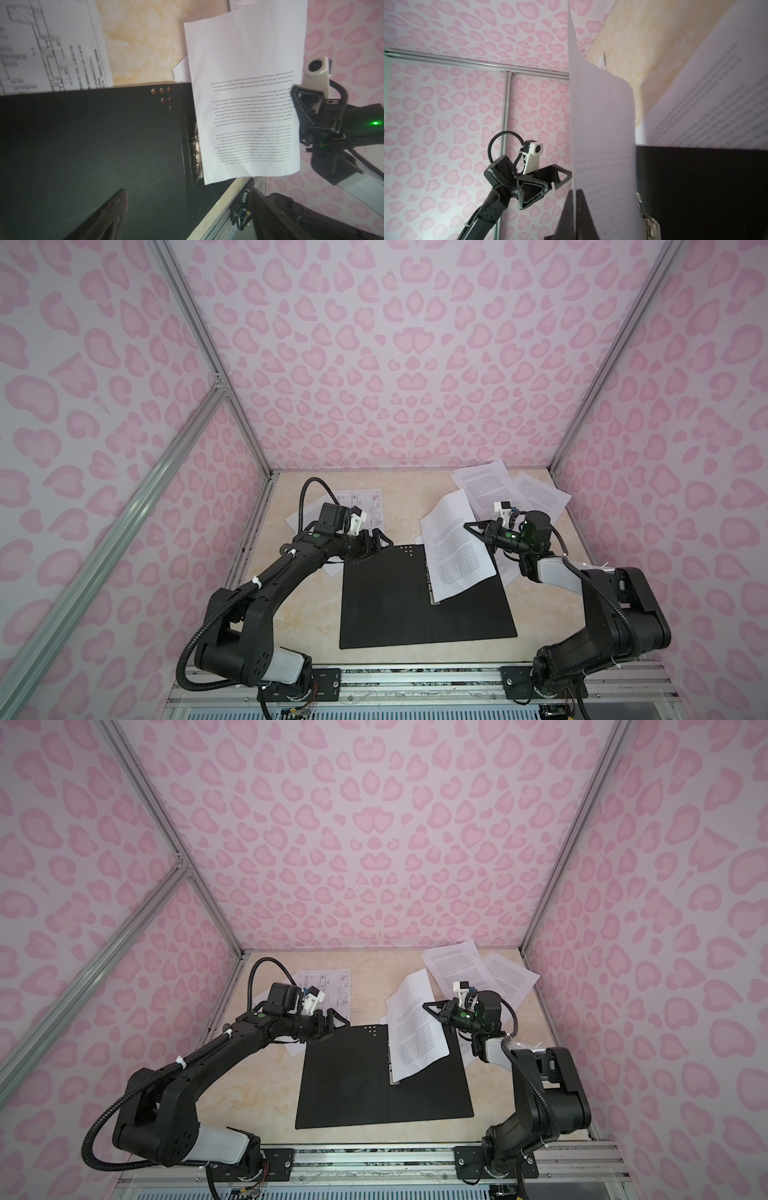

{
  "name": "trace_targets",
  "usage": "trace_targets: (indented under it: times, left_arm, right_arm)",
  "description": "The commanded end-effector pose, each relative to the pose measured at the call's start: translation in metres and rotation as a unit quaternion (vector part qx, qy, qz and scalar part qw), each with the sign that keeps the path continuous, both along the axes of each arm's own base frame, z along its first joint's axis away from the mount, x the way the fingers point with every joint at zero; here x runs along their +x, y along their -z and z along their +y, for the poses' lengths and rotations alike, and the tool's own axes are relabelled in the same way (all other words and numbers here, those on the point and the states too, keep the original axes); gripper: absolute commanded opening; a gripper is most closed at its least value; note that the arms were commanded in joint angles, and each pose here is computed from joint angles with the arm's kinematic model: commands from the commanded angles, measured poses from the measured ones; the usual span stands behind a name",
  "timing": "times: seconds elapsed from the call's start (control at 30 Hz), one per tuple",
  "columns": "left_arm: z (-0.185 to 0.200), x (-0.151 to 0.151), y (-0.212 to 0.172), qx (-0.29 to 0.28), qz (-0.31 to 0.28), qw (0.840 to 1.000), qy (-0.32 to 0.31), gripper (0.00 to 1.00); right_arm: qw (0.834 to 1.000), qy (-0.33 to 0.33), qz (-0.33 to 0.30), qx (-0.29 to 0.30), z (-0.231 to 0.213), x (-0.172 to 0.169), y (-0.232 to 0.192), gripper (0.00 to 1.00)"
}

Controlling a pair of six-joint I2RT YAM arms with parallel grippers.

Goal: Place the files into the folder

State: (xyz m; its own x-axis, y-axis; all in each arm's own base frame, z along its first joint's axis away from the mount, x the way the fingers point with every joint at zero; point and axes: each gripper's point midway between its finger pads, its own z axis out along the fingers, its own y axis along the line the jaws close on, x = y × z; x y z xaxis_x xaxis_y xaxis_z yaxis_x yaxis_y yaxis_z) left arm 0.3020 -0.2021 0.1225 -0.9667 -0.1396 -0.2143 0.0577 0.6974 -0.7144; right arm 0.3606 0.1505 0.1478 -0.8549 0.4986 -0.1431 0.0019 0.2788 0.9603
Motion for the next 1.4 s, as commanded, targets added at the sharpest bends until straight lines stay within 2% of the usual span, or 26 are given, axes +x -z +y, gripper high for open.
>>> trace_targets:
  times: [0.0,0.13,0.27,0.4,0.5,0.6,0.87,1.1,1.37]
  left_arm:
    - [0.012,-0.013,0.038,0.044,0.047,0.998,-0.009,0.92]
    - [0.017,-0.025,0.071,0.064,0.104,0.992,-0.016,0.9]
    - [0.013,-0.031,0.082,0.063,0.129,0.99,-0.015,0.92]
    - [0.014,-0.032,0.087,0.07,0.136,0.988,-0.017,0.92]
    - [0.013,-0.033,0.09,0.068,0.143,0.987,-0.016,0.92]
    - [0.012,-0.033,0.09,0.064,0.144,0.987,-0.014,0.92]
    - [0.012,-0.035,0.093,0.065,0.15,0.986,-0.012,0.92]
    - [0.012,-0.034,0.097,0.07,0.156,0.985,-0.012,0.92]
    - [0.013,-0.034,0.099,0.073,0.159,0.984,-0.014,0.92]
  right_arm:
    - [0.989,-0.034,0.094,-0.111,-0.02,-0.053,0.068,0.0]
    - [0.972,-0.027,0.119,-0.203,-0.049,-0.074,0.088,0.0]
    - [0.95,-0.009,0.136,-0.282,-0.069,-0.077,0.1,0.0]
    - [0.943,0.001,0.129,-0.307,-0.076,-0.077,0.104,0.0]
    - [0.93,0.017,0.135,-0.341,-0.089,-0.075,0.109,0.0]
    - [0.936,0.023,0.126,-0.329,-0.086,-0.071,0.111,0.0]
    - [0.936,0.016,0.124,-0.328,-0.082,-0.069,0.117,0.0]
    - [0.952,0.002,0.127,-0.279,-0.068,-0.071,0.117,0.0]
    - [0.945,-0.001,0.133,-0.299,-0.073,-0.077,0.118,0.0]
